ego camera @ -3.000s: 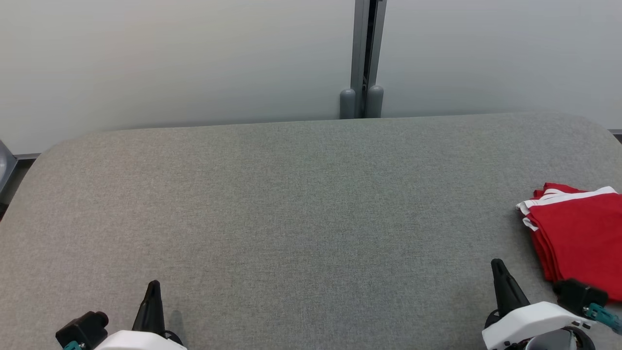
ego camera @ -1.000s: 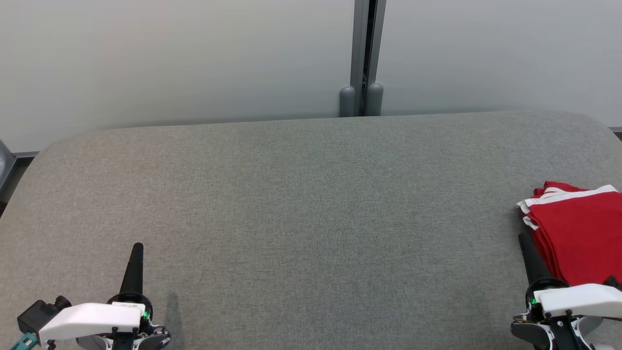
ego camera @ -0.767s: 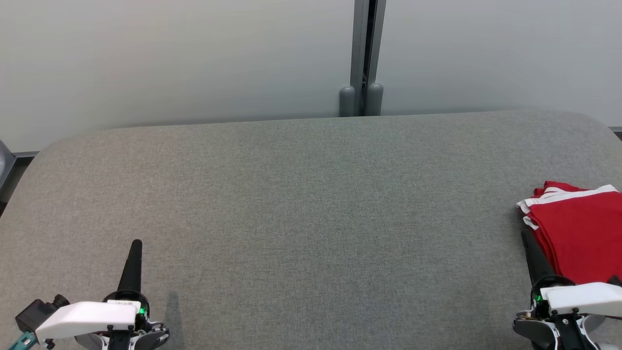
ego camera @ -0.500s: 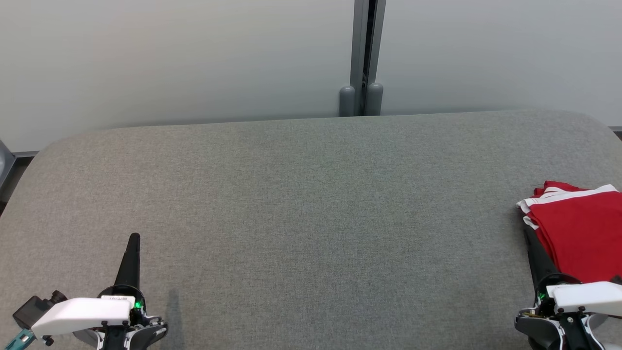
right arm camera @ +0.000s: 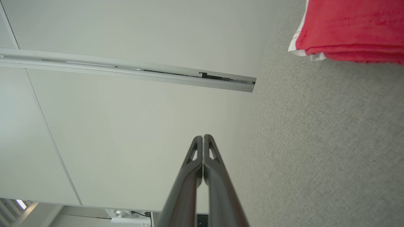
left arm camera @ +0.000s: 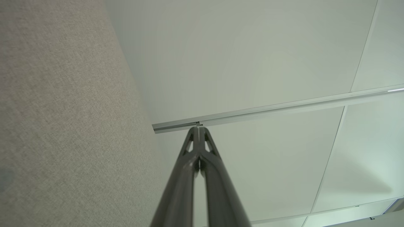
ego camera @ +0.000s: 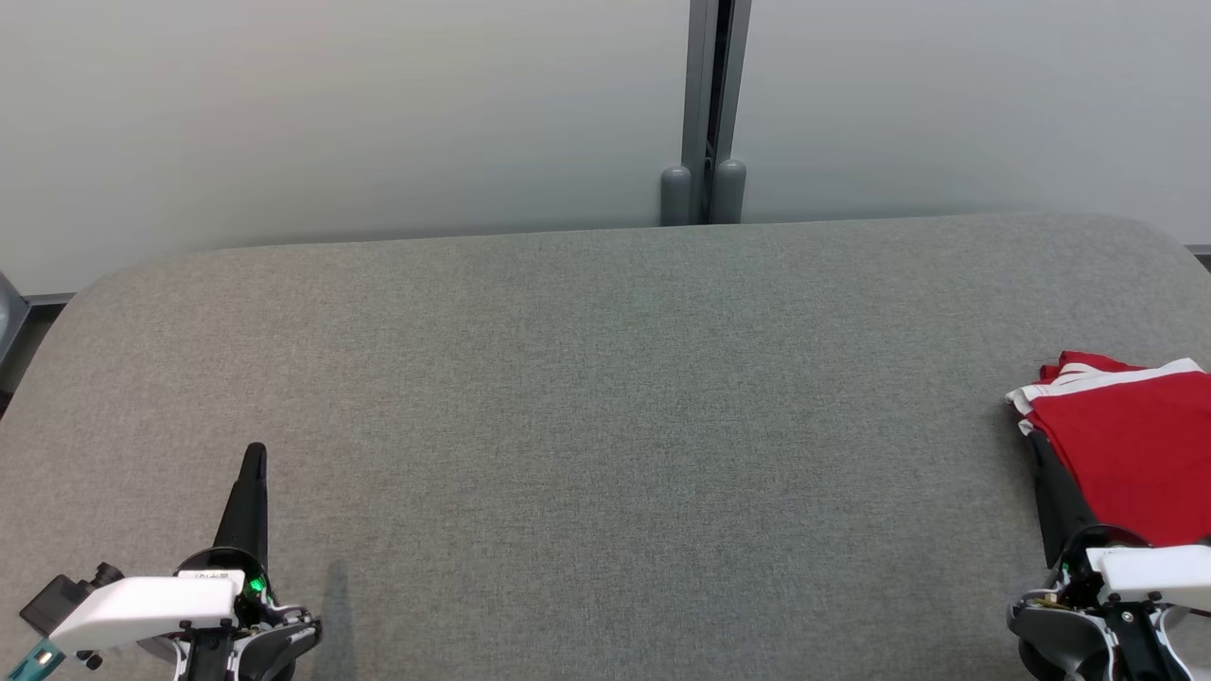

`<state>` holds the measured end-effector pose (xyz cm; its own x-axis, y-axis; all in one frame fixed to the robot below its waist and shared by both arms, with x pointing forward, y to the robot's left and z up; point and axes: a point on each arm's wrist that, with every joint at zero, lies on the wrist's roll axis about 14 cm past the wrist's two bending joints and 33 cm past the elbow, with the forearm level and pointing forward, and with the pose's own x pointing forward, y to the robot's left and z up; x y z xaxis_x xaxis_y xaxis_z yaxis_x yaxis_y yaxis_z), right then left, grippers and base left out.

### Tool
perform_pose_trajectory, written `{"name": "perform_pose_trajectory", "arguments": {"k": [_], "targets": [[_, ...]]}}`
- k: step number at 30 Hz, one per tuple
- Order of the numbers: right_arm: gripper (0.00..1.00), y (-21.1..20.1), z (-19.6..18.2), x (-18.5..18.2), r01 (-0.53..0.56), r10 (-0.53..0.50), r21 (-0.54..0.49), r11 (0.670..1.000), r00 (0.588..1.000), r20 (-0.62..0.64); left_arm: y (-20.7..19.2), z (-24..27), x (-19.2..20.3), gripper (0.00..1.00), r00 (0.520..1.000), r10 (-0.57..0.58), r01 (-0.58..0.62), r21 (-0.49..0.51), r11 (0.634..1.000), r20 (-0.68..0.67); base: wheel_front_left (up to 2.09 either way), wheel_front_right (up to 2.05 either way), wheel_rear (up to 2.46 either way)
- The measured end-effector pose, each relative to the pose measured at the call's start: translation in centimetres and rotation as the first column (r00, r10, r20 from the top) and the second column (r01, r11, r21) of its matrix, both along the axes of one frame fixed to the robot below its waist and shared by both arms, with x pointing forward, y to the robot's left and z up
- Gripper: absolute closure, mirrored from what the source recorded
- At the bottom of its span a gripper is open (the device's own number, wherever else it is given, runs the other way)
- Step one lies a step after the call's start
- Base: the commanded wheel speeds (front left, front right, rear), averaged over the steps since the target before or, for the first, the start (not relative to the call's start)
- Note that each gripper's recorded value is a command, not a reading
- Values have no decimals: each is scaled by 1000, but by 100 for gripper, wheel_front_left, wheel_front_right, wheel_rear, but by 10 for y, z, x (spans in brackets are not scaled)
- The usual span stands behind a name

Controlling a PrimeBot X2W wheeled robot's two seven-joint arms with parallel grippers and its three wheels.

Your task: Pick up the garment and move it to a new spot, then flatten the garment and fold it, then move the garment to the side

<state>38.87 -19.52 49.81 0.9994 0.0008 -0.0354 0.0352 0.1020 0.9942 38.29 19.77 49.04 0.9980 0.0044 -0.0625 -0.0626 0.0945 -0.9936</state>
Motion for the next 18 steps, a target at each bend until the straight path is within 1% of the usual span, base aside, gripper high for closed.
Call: {"name": "perform_pose_trajectory", "arguments": {"k": [14, 18], "targets": [[100, -3, 9, 1, 0, -4, 98, 995, 999, 33, 1, 11, 3, 100, 999, -1, 5, -94, 996, 41, 0, 0, 0], [100, -3, 10, 1, 0, -4, 110, 994, 999, 35, 1, 13, 5, 100, 999, 0, 5, -101, 995, 52, 0, 0, 0]]}}
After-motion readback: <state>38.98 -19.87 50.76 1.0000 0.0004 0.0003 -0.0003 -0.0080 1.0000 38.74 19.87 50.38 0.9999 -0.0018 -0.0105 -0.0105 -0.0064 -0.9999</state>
